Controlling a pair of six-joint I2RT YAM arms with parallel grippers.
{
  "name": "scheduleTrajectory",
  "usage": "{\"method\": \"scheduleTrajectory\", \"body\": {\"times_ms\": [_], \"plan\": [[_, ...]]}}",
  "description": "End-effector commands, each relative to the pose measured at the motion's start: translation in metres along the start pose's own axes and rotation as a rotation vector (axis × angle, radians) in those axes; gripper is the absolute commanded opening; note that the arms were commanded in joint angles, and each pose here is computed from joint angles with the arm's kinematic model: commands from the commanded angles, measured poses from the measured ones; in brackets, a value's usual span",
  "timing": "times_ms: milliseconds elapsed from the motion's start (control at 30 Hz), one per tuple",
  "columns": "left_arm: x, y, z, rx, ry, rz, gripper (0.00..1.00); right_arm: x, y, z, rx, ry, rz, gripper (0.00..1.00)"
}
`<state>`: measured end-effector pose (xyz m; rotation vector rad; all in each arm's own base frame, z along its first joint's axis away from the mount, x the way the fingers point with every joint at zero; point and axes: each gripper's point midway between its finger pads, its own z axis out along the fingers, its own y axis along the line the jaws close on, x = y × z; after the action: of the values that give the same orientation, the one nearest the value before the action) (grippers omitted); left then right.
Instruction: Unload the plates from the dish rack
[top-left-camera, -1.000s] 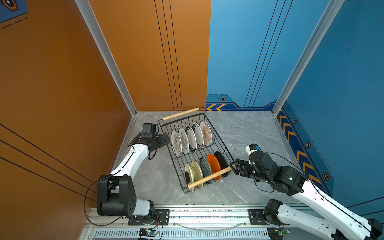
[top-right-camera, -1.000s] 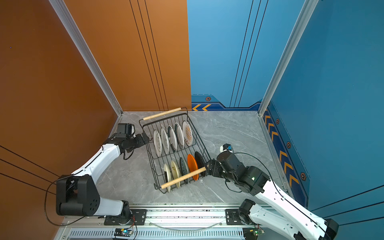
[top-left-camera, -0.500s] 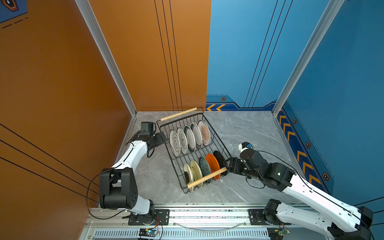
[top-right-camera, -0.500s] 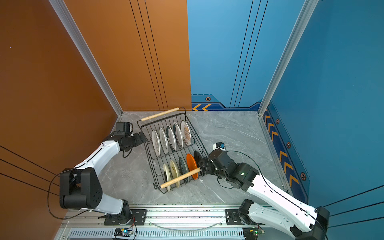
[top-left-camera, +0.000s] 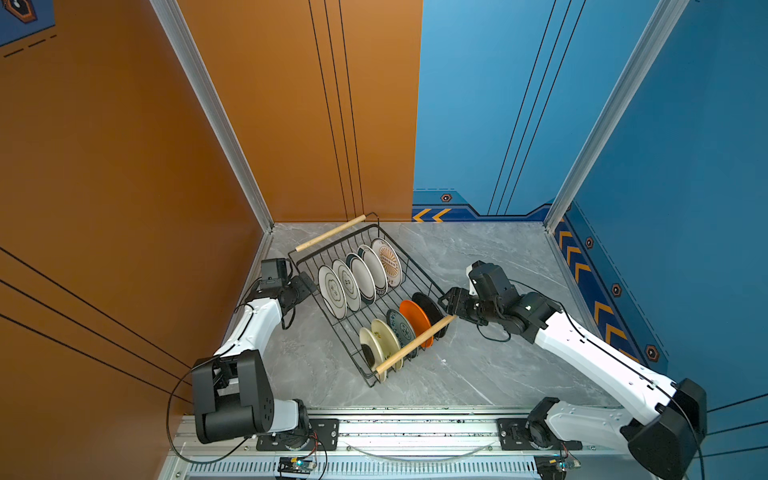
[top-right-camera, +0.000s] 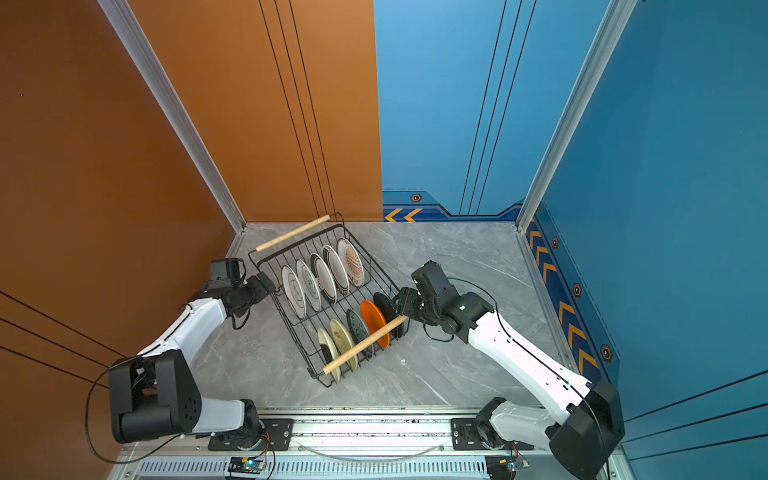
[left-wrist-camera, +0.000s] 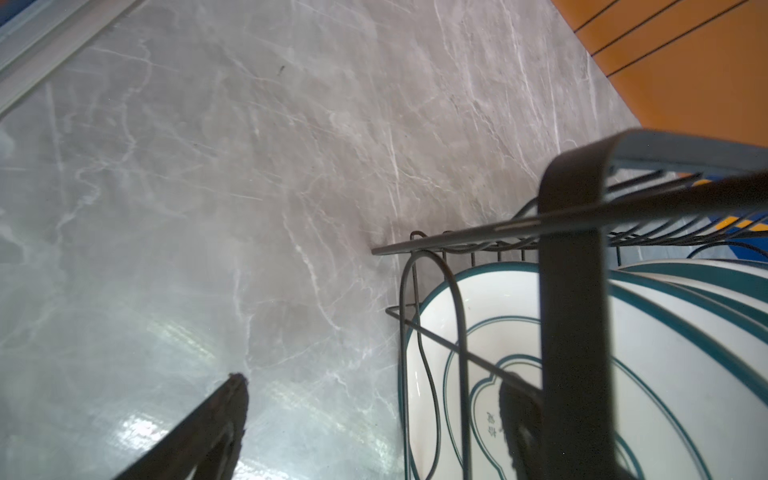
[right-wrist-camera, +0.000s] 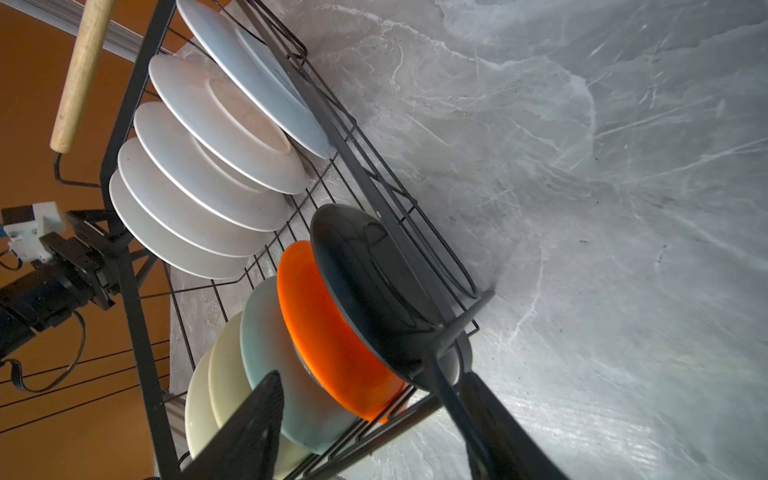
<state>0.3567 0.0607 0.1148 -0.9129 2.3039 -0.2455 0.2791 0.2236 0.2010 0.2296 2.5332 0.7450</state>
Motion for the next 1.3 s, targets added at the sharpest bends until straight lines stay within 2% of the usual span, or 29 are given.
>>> {"method": "scheduleTrajectory", "body": {"times_ms": [0, 333, 667, 933, 1133, 1267], "plan": [[0.009, 0.034, -0.006, -0.104, -0.013, -0.064, 0.94, -0.018, 0.032, 0.008, -0.101, 0.017, -0.055, 0.64], [0.001, 0.061, -0.048, -0.159, -0.162, -0.122, 0.97, -0.047, 0.078, 0.062, -0.185, 0.133, -0.084, 0.61], [0.002, 0.055, -0.068, -0.128, -0.163, -0.118, 0.96, -0.071, 0.09, 0.099, -0.21, 0.18, -0.084, 0.6], [0.001, 0.043, -0.098, -0.08, -0.183, -0.102, 0.99, -0.08, 0.084, 0.11, -0.194, 0.22, -0.123, 0.6], [0.008, 0.037, -0.104, -0.052, -0.157, -0.1, 0.98, -0.09, 0.076, 0.106, -0.194, 0.222, -0.152, 0.66], [0.008, 0.024, -0.12, -0.007, -0.171, -0.08, 0.97, -0.095, 0.076, 0.105, -0.206, 0.242, -0.185, 0.7]]}}
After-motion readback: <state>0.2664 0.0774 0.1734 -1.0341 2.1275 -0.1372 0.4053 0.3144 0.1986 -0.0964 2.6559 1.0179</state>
